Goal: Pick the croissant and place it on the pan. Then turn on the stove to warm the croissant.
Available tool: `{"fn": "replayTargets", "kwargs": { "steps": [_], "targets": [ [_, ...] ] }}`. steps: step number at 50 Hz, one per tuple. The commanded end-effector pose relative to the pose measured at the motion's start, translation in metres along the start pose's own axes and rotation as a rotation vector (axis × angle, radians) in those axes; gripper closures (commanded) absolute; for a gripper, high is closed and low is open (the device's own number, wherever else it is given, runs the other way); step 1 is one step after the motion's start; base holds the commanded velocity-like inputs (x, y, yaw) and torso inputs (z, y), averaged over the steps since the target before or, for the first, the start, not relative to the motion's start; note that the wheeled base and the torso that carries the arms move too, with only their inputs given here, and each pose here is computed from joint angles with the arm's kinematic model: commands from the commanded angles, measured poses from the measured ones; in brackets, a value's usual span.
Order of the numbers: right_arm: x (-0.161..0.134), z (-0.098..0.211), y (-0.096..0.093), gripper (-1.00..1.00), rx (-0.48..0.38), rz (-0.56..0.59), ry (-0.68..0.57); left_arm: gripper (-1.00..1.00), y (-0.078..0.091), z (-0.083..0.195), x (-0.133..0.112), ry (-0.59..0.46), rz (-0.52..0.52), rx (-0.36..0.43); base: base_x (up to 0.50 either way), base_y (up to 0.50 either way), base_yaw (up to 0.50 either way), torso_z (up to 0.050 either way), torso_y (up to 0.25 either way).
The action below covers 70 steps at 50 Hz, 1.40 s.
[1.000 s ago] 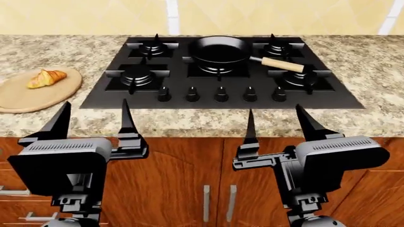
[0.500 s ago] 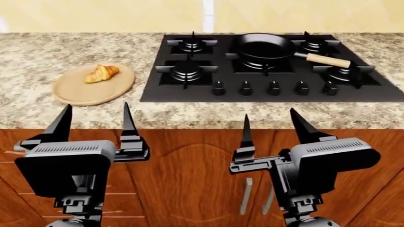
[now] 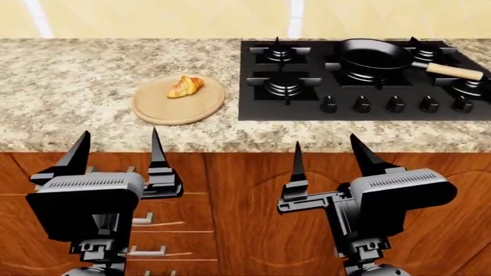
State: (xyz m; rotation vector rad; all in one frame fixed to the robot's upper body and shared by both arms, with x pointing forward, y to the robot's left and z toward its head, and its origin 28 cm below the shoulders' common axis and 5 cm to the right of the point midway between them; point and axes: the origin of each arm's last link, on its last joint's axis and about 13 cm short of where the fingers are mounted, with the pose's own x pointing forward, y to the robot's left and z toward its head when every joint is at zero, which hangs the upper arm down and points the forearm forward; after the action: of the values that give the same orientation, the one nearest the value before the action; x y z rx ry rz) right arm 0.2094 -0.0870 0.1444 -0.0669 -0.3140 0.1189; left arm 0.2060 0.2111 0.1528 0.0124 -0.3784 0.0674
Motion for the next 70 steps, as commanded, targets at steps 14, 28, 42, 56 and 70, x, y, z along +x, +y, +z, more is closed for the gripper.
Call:
{"fn": "replayTargets", "kwargs": {
  "steps": [14,28,42,56,70],
  "targets": [
    [0.0006,-0.0041,0.0008,-1.00,0.013,0.002,0.020,-1.00,0.0012,-0.0030,-0.0024,0.003,0.001,0.002,0.29,0.22,0.00,0.000,0.000],
    [0.0003,-0.0037,0.0015,-1.00,0.008,0.015,0.024,-1.00,0.0002,-0.0016,-0.0026,0.000,-0.002,0.002,0.50,0.00,0.00,0.000,0.000],
    [-0.0008,-0.0052,0.0004,-1.00,0.013,0.011,0.020,-1.00,0.0001,-0.0016,-0.0039,-0.001,-0.009,-0.008,0.50,0.00,0.00,0.000,0.000],
    [-0.0009,-0.0057,0.0000,-1.00,-0.001,-0.006,0.013,-1.00,-0.0002,-0.0014,-0.0044,0.000,-0.011,-0.008,0.07,0.01,0.00,0.000,0.001],
    [-0.0012,-0.0063,0.0007,-1.00,-0.014,0.005,0.018,-1.00,-0.0005,-0.0036,-0.0043,0.002,-0.008,-0.002,0.00,0.41,0.00,0.000,0.000]
  ]
}}
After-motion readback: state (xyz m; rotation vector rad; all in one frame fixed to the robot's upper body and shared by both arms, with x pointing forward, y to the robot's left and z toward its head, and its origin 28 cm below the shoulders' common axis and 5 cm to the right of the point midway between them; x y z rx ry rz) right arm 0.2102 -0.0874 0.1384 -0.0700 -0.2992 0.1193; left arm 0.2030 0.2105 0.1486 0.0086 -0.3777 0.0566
